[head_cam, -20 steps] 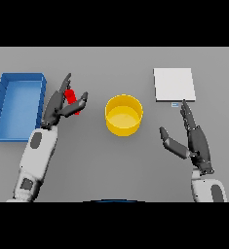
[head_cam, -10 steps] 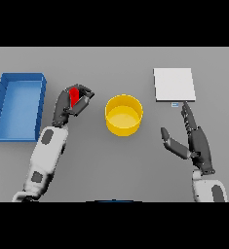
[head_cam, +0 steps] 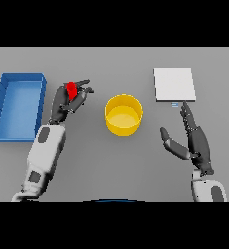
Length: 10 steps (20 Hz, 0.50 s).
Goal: Pick up the red beaker and tilt it to pour out 1 green nut into yellow bowl. Pick up the yellow bowl and place it on the metallic measuring scale.
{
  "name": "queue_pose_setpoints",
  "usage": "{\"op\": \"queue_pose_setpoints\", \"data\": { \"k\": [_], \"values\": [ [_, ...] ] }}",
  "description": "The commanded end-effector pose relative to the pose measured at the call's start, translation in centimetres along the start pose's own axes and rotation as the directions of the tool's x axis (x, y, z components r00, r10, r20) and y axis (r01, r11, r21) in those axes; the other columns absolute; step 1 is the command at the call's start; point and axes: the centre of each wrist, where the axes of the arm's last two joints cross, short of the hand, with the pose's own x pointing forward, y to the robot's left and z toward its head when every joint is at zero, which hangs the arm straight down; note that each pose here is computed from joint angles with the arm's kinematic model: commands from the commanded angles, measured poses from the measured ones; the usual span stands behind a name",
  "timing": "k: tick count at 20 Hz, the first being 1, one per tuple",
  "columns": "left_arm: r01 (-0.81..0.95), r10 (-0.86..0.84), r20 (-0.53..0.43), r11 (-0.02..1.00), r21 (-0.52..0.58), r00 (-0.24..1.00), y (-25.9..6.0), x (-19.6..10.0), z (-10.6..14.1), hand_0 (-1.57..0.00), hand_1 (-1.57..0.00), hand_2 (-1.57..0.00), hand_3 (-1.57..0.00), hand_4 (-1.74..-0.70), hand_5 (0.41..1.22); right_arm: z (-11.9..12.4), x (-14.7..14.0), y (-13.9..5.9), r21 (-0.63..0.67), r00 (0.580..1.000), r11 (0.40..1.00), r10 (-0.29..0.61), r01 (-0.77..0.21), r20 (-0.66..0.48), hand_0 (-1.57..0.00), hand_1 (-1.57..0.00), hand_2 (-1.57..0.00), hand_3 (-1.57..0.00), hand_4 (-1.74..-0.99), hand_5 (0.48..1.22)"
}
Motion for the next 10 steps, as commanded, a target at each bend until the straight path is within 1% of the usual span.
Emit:
{"op": "queue_pose_setpoints", "data": {
  "k": [1,3,5,8,10],
  "values": [
    [-0.018,0.018,0.011,1.0,-0.001,1.0,0.3,0.6,-0.2,-1.51,-1.52,-1.52,-1.5,-1.68,1.144,-0.1,0.2,0.0,-0.002,1.0,1.0,0.013,-0.013,0.011,0.0,0.0,0.0,0.0,-1.238,0.643],
    [-0.02,0.02,0.032,1.0,-0.008,0.999,0.9,1.8,-0.4,-1.54,-1.54,-1.54,-1.53,-1.7,1.135,-0.3,0.0,0.3,0.005,1.0,1.0,0.01,-0.01,0.008,0.0,0.0,0.0,0.0,-1.233,0.644],
    [-0.008,0.009,0.043,1.0,-0.025,0.999,1.4,3.0,-0.8,-1.55,-1.55,-1.55,-1.54,-1.71,1.132,0.1,-0.1,0.2,0.0,1.0,1.0,0.017,-0.017,0.02,0.0,0.0,0.0,0.0,-1.227,0.647],
    [0.076,-0.073,0.056,0.995,-0.059,0.996,1.4,3.7,-0.8,-1.56,-1.56,-1.56,-1.55,-1.72,1.132,0.0,-0.3,0.3,0.011,0.999,0.999,0.036,-0.037,0.039,0.0,0.0,0.0,0.0,-1.219,0.656],
    [0.115,-0.111,0.059,0.991,-0.073,0.992,1.5,4.2,-0.9,-1.56,-1.56,-1.56,-1.55,-1.72,1.135,-0.2,0.0,0.2,-0.004,0.997,0.998,0.057,-0.056,0.05,0.0,0.0,0.0,0.0,-1.219,0.66]
  ]
}}
